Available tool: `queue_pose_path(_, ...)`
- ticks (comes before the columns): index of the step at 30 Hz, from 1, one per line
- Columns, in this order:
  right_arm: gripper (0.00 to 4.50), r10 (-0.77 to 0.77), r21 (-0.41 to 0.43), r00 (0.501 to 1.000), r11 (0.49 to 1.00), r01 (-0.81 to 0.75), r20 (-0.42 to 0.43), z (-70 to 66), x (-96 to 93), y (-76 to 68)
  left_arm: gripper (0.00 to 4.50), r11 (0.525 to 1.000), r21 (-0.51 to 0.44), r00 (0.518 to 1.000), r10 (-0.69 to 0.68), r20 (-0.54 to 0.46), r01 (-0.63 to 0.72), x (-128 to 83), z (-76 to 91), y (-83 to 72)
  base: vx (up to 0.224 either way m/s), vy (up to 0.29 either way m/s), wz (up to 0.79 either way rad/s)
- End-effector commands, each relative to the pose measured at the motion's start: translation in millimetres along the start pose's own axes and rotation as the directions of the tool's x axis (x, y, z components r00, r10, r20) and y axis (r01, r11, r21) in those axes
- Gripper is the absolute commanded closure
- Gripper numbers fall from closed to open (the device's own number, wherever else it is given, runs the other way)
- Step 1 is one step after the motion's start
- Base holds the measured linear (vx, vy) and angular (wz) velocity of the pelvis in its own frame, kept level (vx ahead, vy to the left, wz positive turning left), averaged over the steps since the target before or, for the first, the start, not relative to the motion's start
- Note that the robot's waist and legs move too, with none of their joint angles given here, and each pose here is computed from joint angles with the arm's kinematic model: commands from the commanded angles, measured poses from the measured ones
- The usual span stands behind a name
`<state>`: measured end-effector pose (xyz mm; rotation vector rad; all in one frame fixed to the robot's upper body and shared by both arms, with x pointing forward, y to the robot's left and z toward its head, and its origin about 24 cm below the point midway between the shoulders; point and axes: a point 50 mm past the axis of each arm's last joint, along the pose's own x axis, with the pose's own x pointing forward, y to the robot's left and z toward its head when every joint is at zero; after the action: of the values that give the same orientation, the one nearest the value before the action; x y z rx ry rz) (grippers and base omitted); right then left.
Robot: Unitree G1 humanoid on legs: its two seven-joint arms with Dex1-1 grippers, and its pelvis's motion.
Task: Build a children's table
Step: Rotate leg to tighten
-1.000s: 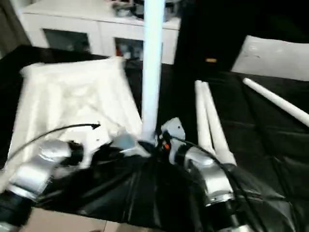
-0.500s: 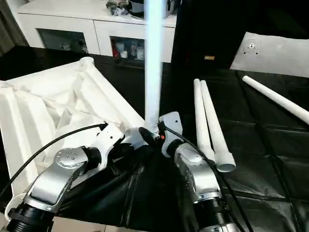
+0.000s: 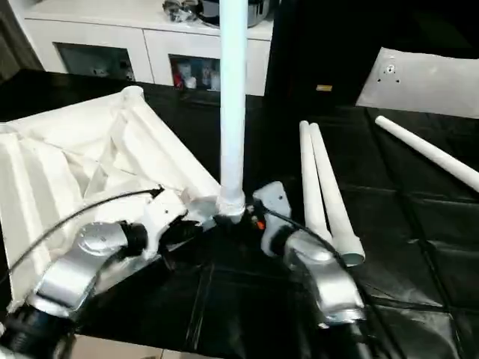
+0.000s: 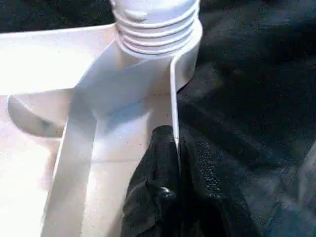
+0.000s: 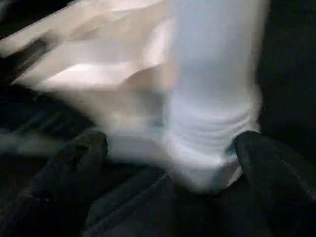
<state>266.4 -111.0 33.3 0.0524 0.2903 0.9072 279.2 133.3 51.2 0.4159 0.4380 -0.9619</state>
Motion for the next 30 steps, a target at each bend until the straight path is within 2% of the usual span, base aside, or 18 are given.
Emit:
queue_pose_path(1, 0.03, 0.088, -0.015, 0.996, 0.996, -0.088, 0.019, 7.5, 0.4, 5.2, 4.5, 0.997, 0.054, 0.998, -0.057, 0.003, 0.056, -2, 2.6, 1.8, 0.0, 0.0, 0.0)
queue_pose_path(3, 0.03, 0.095, -0.018, 0.995, 0.995, -0.094, 0.017, 8.0, -1.0, 4.3, 4.5, 0.996, 0.059, 0.998, -0.068, -0.001, 0.068, -2, 2.0, 2.0, 0.0, 0.0, 0.0)
queue_pose_path(4, 0.03, 0.127, -0.033, 0.992, 0.991, -0.127, 0.009, 10.4, -6.5, 0.9, 4.5, 0.989, 0.085, 0.993, -0.121, -0.013, 0.122, -5, 0.3, 2.0, 0.0, 0.0, 0.0)
queue_pose_path(5, 0.03, 0.161, -0.053, 0.987, 0.986, -0.161, -0.005, 14.0, -12.2, -3.9, 4.5, 0.974, 0.127, 0.982, -0.184, -0.038, 0.187, -9, -2.0, 2.1, 0.0, 0.0, 0.0)
queue_pose_path(8, 0.03, 0.233, -0.1, 0.971, 0.966, -0.237, -0.052, 22.4, -22.0, -14.4, 4.5, 0.929, 0.174, 0.945, -0.316, -0.087, 0.326, -16, -6.3, 2.9, 0.0, 0.0, 0.0)
queue_pose_path(12, 0.03, 0.277, -0.13, 0.956, 0.949, -0.289, -0.099, 26.3, -25.9, -21.0, 4.5, 0.889, 0.209, 0.913, -0.391, -0.114, 0.407, -19, -6.5, 3.3, 0.0, 0.0, 0.0)
queue_pose_path(17, 0.03, 0.339, -0.149, 0.926, 0.92, -0.363, -0.164, 27.4, -25.4, -22.3, 4.5, 0.848, 0.239, 0.881, -0.449, -0.151, 0.473, -21, -7.6, 2.8, 0.0, 0.0, 0.0)
queue_pose_path(20, 0.03, 0.398, -0.149, 0.897, 0.892, -0.427, -0.192, 25.9, -23.1, -17.5, 4.5, 0.829, 0.257, 0.868, -0.469, -0.163, 0.496, -21, -7.2, 3.2, 0.0, 0.0, 0.0)
queue_pose_path(30, 0.97, 0.433, -0.135, 0.88, 0.877, -0.461, -0.195, 23.0, -17.5, -14.4, 4.5, 0.812, 0.27, 0.855, -0.489, -0.171, 0.518, -20, -8.0, 3.5, 0.0, 0.0, 0.0)
